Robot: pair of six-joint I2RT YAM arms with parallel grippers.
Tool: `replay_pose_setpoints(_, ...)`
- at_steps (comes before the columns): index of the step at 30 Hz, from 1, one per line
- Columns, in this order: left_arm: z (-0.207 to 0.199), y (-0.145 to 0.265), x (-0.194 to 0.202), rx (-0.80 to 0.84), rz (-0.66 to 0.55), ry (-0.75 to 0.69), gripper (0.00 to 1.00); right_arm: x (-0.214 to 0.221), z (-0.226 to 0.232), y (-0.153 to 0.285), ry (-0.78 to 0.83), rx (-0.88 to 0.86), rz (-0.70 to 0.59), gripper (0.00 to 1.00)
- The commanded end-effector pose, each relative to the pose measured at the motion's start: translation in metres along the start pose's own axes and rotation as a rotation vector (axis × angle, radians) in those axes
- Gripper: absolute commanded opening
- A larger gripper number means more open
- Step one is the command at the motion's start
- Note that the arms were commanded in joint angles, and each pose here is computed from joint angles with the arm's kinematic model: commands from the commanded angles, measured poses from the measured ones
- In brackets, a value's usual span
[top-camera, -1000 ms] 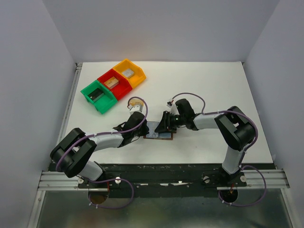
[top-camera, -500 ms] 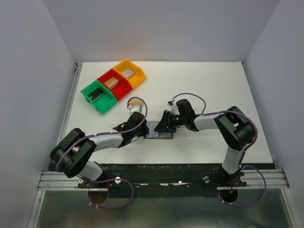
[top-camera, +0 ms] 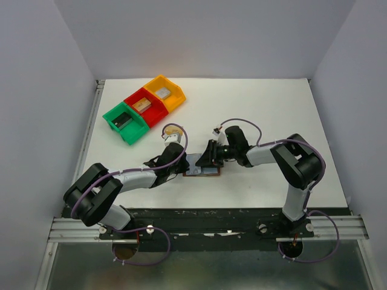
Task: Take the credit cards out of the card holder
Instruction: Remove the credit card from the card holder.
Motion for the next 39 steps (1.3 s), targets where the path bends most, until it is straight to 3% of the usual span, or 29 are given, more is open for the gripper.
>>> replay_pose_setpoints(1,0.016,0.003,0.034,-0.030,0.131,-0.037,0.00,0.004,0.006,-0.005,0.019,-0.060,0.032,0.43)
replay_pose_setpoints(18,-0.003,0.002,0.032,0.086,0.116,-0.073,0.00,-0.004,-0.002,-0.015,-0.011,-0.012,0.019,0.44)
replay_pose_setpoints(39,0.001,0.003,0.033,0.060,0.109,-0.058,0.01,0.001,0.006,-0.017,-0.006,-0.038,0.056,0.40)
Point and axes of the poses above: each gripper's point midway between its finger pads, its own y axis back along the fingers, its own z axis along the line the jaws close on, x = y × z, the point moved 4 cm from there along y, back along the fingers, and after that the axes turned 3 degrees about -y, right-handed, at the moved point
